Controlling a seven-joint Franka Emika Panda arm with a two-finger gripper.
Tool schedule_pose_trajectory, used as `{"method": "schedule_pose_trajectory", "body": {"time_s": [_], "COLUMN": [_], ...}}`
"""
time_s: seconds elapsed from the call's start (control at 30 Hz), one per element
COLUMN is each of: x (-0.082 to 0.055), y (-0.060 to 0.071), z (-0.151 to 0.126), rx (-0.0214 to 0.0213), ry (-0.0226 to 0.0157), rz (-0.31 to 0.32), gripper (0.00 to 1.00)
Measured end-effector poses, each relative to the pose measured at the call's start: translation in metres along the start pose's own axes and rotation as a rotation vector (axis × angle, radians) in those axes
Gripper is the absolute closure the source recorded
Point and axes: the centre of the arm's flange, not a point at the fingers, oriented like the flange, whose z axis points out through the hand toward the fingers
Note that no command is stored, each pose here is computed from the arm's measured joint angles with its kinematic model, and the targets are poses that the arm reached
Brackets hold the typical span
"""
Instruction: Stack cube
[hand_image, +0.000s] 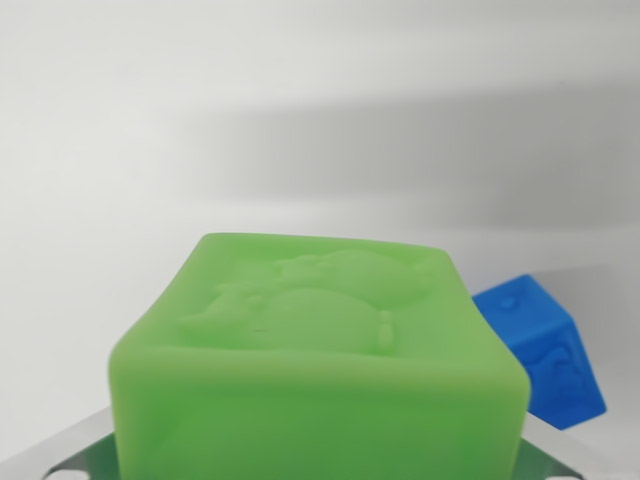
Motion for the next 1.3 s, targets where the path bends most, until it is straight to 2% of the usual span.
{"method": "schedule_pose_trajectory", "body": {"time_s": [0.97,1.3], "x": [0.012,0.016], "y": [0.052,0.069], "z": [-0.022,-0.029], "rx": [-0.0023,-0.0019], "ry": [0.0007,0.0016], "rz": [-0.184,-0.244], "gripper": [1.00,1.00]}}
